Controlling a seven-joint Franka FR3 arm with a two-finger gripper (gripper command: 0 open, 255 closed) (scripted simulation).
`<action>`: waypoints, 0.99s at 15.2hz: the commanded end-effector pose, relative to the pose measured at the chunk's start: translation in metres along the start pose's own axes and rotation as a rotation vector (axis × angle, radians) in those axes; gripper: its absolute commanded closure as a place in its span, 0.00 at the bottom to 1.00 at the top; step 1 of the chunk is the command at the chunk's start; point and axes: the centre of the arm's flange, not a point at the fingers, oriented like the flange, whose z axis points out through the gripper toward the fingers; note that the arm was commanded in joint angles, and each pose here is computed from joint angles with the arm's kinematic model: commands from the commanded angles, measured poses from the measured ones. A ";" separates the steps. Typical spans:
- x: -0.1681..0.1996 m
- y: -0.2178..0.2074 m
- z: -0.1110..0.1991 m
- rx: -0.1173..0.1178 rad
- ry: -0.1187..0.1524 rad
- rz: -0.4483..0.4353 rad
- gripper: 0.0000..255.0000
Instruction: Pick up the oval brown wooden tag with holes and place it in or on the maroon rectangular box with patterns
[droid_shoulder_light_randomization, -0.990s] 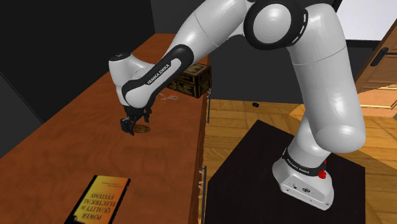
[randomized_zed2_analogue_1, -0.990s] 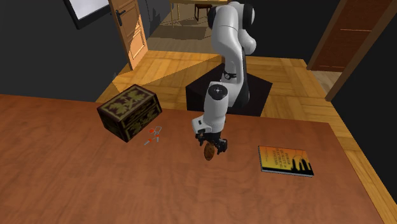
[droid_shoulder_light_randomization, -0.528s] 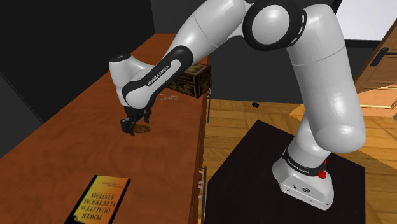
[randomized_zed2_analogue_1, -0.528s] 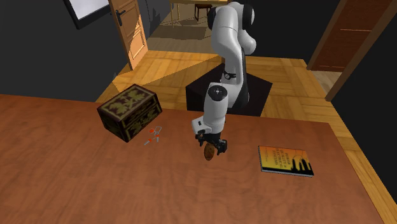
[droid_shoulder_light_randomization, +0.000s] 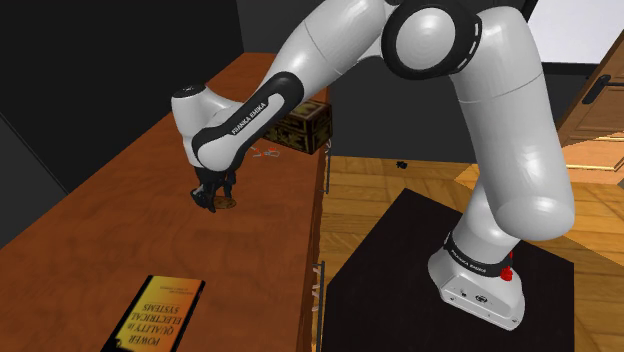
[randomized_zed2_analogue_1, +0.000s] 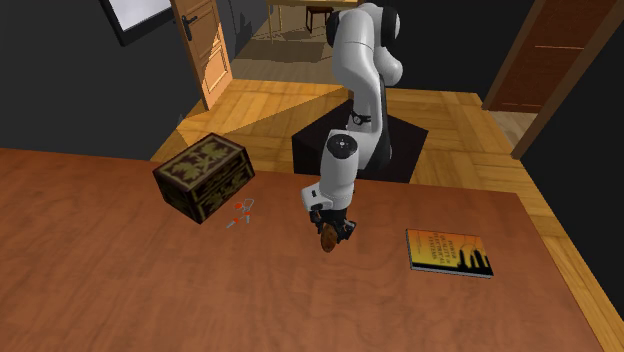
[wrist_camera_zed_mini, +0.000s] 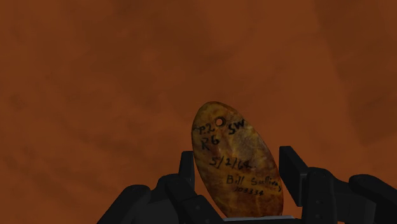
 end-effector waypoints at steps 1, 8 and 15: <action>0.000 0.000 0.000 0.000 0.000 0.000 1.00; 0.002 0.000 -0.031 0.000 0.000 0.000 1.00; 0.004 0.001 -0.068 0.000 0.000 0.000 1.00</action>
